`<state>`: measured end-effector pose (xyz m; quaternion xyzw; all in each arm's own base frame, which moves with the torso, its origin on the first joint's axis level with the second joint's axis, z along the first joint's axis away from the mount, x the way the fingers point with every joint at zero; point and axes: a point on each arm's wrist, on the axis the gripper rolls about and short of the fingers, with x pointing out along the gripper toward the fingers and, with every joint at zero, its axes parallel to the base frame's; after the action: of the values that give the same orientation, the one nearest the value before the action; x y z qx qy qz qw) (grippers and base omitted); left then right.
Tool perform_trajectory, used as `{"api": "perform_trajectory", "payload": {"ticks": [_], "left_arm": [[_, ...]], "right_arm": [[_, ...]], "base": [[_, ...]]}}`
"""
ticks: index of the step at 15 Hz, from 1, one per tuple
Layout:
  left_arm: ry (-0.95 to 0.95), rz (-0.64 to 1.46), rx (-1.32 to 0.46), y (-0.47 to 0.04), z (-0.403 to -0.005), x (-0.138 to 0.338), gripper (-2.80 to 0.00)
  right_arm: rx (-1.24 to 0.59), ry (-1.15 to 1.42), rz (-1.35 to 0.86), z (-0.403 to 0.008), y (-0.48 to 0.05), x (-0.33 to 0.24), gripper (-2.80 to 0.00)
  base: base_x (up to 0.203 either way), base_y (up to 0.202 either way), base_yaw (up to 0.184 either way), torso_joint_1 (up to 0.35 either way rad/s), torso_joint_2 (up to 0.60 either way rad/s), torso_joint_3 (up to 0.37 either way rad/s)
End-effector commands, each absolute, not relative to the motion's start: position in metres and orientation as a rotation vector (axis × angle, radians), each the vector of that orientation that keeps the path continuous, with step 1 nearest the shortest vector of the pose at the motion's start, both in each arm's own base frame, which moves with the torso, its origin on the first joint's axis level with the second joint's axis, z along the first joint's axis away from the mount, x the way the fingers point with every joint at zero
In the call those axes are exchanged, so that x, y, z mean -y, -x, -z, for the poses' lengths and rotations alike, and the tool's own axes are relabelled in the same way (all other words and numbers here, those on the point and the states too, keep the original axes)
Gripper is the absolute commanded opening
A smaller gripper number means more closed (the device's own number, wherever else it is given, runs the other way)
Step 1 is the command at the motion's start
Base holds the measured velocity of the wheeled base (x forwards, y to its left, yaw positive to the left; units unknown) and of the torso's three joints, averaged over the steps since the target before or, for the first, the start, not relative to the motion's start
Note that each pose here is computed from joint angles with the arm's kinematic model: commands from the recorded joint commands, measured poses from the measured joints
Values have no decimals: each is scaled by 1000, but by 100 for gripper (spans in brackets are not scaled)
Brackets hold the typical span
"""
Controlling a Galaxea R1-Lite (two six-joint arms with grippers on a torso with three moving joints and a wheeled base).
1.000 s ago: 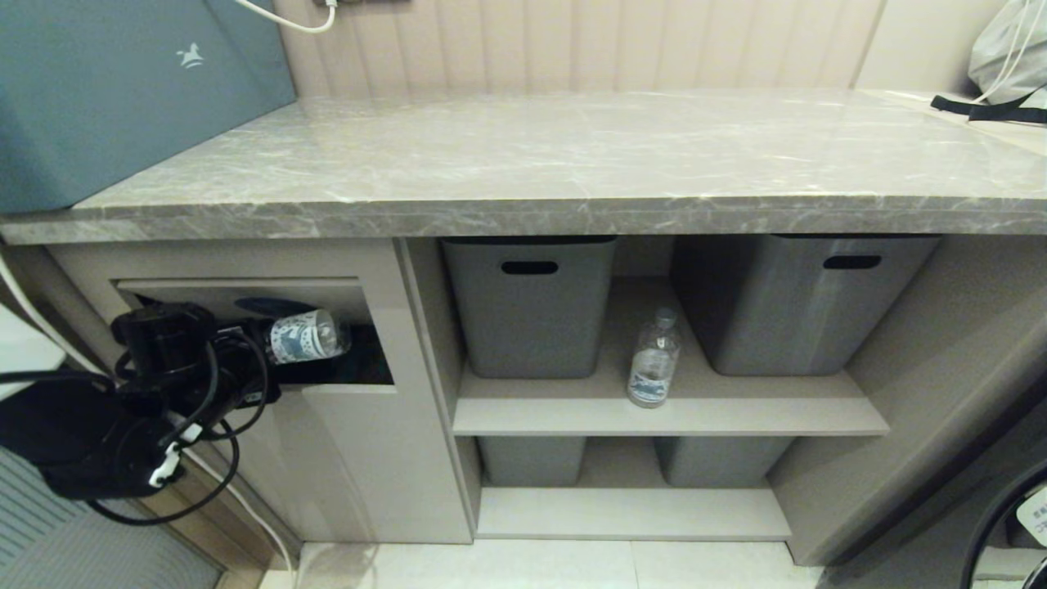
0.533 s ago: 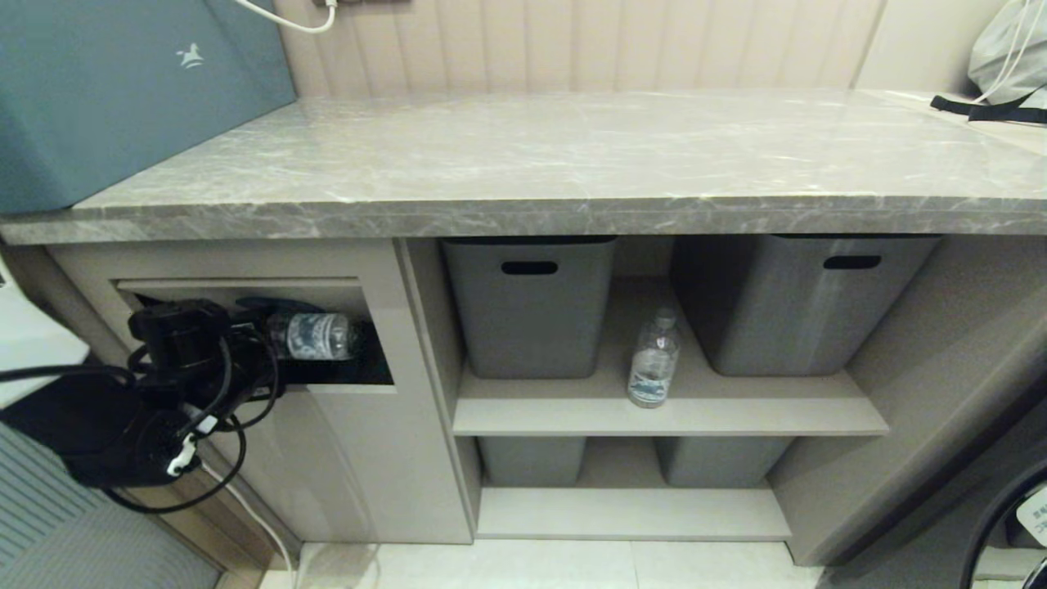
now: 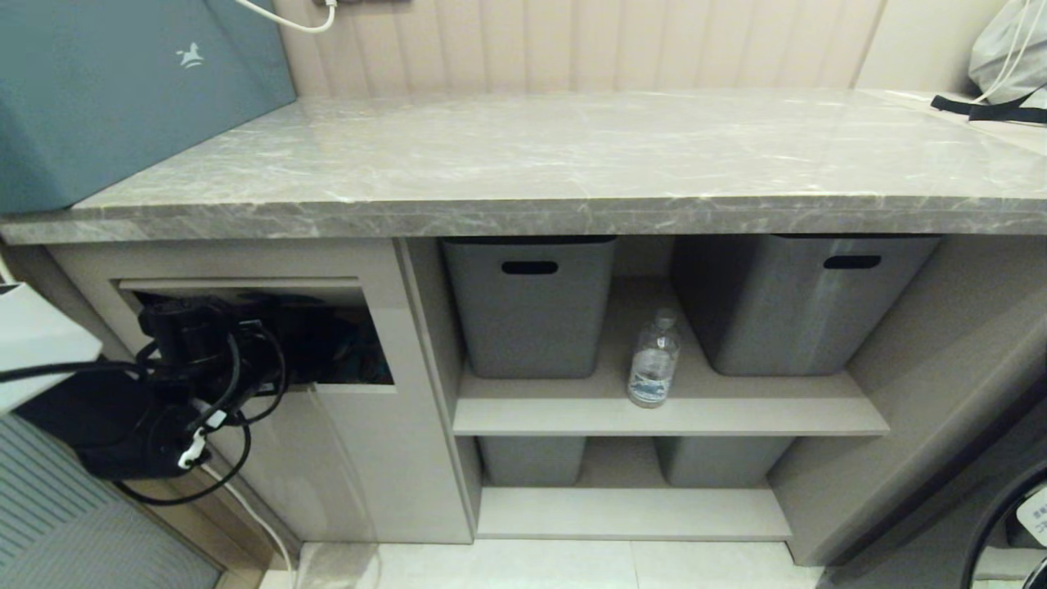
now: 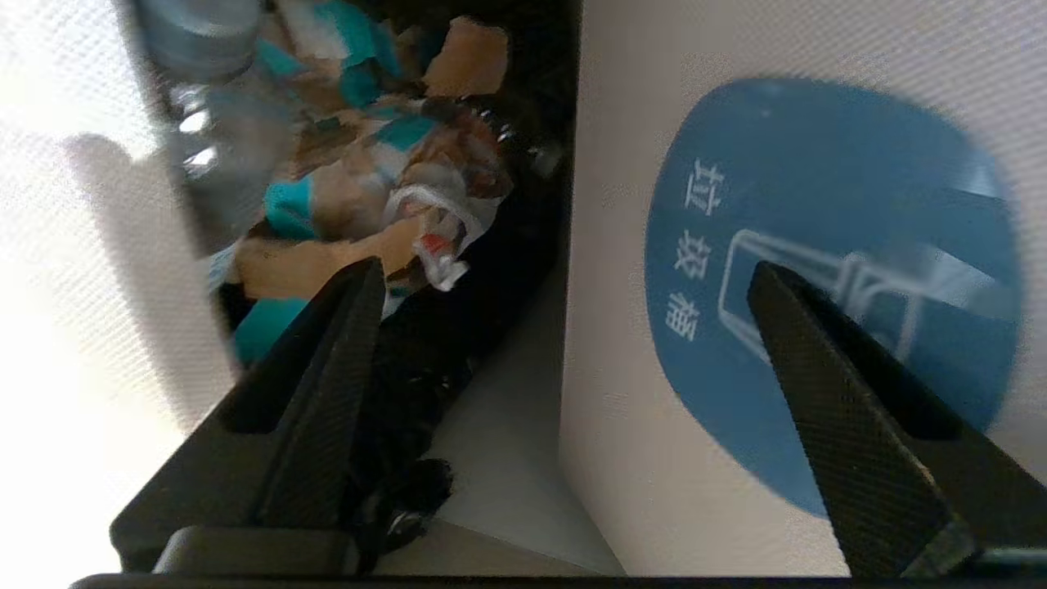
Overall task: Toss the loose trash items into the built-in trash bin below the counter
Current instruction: Put the garbage in the trash can, then pick up the garbage
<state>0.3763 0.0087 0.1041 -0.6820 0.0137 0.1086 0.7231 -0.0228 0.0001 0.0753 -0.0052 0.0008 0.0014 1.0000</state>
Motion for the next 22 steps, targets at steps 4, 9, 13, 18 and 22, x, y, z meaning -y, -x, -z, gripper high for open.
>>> {"api": "perform_trajectory", "payload": {"ticks": [4,9,13,18,22], "left_arm": [[1507,-279,-62,-343,-104,-3,0],[1502,-313,-30,-288,-122,-4,-280],[1405,-211,37,-234,-158,0,-280],[908,49,-30,-169,-171,16,-280],[556,420,-230,-136,-143,42,-280]], "right_arm": [[-2,11,-3,-75,23,0,-280],[-2,11,-3,-75,23,0,-280],[-2,11,-3,-75,23,0,-280],[-2,11,-3,-75,23,0,-280],[-2,12,-3,-75,23,0,-280]], "base": [[0,0,0,0,0,0],[0,0,0,0,0,0],[0,0,0,0,0,0],[0,0,0,0,0,0],[0,0,0,0,0,0]]}}
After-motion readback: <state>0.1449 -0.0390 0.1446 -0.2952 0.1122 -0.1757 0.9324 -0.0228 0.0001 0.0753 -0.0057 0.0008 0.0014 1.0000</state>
